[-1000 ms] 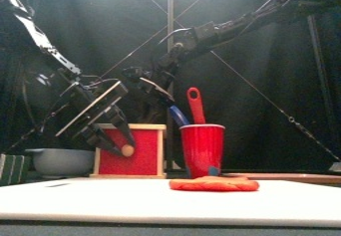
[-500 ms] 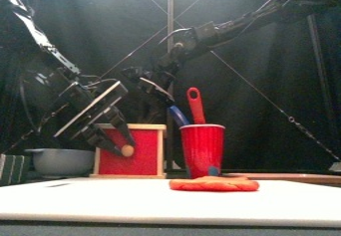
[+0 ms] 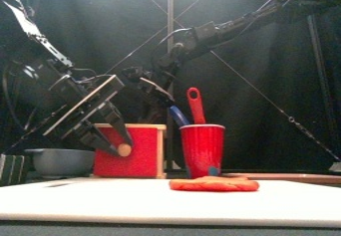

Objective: Get the cutter from the drawer then cut the dough then place the extra dough in the bowl
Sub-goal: Open the drawer

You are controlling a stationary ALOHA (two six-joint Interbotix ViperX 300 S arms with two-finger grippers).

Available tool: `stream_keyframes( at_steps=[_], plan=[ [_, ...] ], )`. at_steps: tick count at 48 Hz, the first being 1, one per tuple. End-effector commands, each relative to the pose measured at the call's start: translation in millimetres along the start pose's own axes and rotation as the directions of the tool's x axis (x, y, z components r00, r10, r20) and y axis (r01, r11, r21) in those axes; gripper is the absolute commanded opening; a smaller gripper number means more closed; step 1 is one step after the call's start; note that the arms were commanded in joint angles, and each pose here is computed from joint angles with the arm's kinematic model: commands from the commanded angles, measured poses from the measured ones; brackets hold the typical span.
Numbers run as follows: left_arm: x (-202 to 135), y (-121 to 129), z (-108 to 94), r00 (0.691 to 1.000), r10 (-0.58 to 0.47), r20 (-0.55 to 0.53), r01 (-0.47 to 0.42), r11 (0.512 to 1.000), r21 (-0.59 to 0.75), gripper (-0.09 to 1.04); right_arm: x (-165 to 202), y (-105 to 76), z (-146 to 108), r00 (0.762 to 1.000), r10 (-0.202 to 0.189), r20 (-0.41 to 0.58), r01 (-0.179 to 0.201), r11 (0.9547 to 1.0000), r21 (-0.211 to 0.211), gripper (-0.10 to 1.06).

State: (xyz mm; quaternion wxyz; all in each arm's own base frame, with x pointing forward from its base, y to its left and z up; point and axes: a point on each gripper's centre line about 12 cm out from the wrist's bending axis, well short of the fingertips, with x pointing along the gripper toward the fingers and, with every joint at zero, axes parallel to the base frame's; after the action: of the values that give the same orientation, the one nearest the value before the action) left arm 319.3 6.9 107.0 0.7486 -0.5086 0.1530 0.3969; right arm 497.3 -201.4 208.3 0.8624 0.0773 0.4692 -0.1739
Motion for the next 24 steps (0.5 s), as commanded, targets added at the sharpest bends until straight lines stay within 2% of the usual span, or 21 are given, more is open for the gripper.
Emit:
stream_keyframes(
  at_steps=[1,24],
  plan=[
    [-7,-4,-12,1.0,-0.014,-0.026,0.014,1.0,0.005,0.63,-12,-0.4,6,1.0,0.0,0.02,0.0,1.0,-0.001,0.02],
    [-18,-8,-33,0.997,-0.021,-0.069,0.021,1.0,-0.003,0.63,-11,-0.4,5,1.0,0.0,0.015,0.0,1.0,-0.001,0.02]
  ],
)
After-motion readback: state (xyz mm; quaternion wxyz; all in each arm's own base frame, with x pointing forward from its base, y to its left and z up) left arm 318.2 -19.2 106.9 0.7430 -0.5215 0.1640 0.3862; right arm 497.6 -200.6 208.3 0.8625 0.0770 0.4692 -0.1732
